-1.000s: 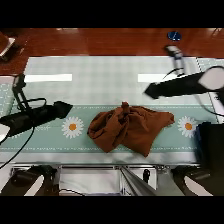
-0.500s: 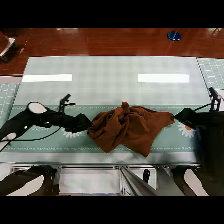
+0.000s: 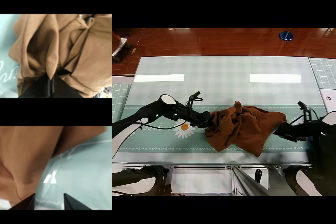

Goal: Fold the shirts.

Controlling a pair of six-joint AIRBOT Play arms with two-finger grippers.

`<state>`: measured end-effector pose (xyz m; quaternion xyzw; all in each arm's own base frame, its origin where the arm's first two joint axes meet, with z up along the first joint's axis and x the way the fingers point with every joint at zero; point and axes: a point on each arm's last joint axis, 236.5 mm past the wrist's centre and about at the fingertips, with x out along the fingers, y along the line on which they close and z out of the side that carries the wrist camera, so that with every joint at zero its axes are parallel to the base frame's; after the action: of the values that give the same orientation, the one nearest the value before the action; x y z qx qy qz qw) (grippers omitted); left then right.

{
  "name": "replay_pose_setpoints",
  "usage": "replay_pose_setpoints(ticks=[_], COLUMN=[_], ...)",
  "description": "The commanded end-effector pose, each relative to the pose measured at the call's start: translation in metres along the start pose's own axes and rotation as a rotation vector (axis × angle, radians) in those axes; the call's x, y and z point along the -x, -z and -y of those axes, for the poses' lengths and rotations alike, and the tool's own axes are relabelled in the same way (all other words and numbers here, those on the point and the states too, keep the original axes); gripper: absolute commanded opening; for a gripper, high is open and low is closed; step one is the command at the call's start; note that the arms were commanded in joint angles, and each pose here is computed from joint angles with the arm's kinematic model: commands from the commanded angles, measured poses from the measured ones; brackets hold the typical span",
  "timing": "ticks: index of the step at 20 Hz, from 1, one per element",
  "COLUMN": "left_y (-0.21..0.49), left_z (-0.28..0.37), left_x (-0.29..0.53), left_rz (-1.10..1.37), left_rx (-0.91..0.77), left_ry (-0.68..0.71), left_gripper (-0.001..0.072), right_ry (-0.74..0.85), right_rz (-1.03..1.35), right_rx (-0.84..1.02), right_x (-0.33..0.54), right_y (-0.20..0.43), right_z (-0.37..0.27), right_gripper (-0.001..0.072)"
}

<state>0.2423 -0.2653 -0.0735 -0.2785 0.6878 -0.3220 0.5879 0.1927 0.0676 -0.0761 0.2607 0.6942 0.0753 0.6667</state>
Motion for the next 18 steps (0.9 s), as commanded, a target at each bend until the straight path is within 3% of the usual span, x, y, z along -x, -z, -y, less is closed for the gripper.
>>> replay_pose_setpoints(ticks=[1,7,10,13,16,18], left_y=[-0.003,-0.007,-0.022,-0.071,-0.126,-0.127], left_z=[0.005,0.004,0.004,0.043,0.135,0.208], left_x=[-0.001,-0.001,0.006,0.071,0.211,0.304], left_rz=[-0.006,0.014,0.065,0.263,0.677,0.920], left_rx=[-0.024,-0.024,-0.041,-0.126,-0.253,-0.367], left_ry=[0.011,0.003,-0.004,0.047,0.191,0.292], left_gripper=[0.0019,0.0019,0.0019,0.0019,0.0018,0.0018], right_ry=[-0.022,-0.086,-0.189,-0.260,-0.240,-0.296], right_rz=[-0.080,0.041,0.093,0.134,0.477,0.645], right_rx=[0.055,0.004,0.084,0.315,0.499,0.616], right_x=[-0.025,-0.051,-0.041,0.022,0.157,0.246], right_y=[0.014,-0.030,-0.048,-0.064,-0.121,-0.123], right_z=[-0.023,-0.049,-0.080,-0.135,-0.207,-0.265], right_gripper=[0.0412,0.0388,0.0023,0.0021,0.0021,0.0021])
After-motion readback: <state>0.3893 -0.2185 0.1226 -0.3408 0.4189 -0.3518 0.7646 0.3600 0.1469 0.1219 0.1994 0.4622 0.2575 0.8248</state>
